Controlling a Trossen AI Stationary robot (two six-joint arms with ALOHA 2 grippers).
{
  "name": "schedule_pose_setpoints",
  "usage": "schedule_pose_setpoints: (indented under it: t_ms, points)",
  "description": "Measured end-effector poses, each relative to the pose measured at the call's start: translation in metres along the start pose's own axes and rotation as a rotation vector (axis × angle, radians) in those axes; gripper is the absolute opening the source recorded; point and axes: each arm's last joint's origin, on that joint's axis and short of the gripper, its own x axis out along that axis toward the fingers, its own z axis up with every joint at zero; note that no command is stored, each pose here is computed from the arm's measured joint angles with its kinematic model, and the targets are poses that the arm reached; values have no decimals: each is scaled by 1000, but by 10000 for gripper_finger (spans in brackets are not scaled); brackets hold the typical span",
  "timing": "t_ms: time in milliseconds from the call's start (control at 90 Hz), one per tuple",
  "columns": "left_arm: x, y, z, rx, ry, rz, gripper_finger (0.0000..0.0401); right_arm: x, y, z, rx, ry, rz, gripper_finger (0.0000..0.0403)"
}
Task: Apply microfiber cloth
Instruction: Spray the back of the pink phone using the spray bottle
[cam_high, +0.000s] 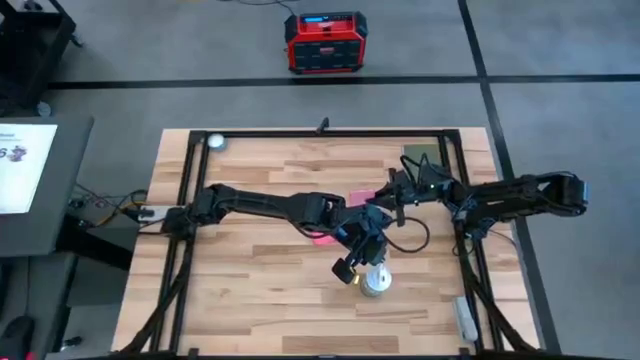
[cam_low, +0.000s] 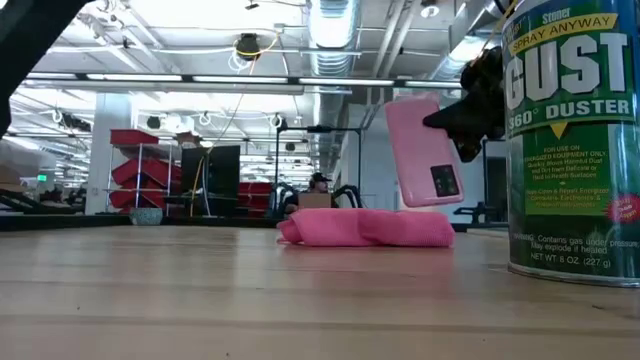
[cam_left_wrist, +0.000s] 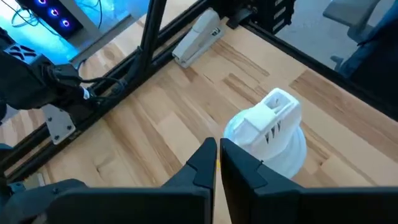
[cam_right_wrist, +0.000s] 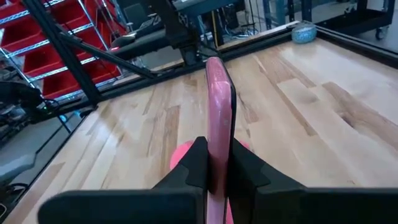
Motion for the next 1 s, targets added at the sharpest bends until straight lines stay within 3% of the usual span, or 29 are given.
schedule_pose_setpoints:
  t_ms: [489, 1000]
  points:
    - [0, -1, -1, -9, 15, -9, 0, -25, 7, 15, -50, -33, -130, 14]
    - [0, -1, -1, -13, 9, -7, 0, -35, 27, 16, -59, -25, -103, 14]
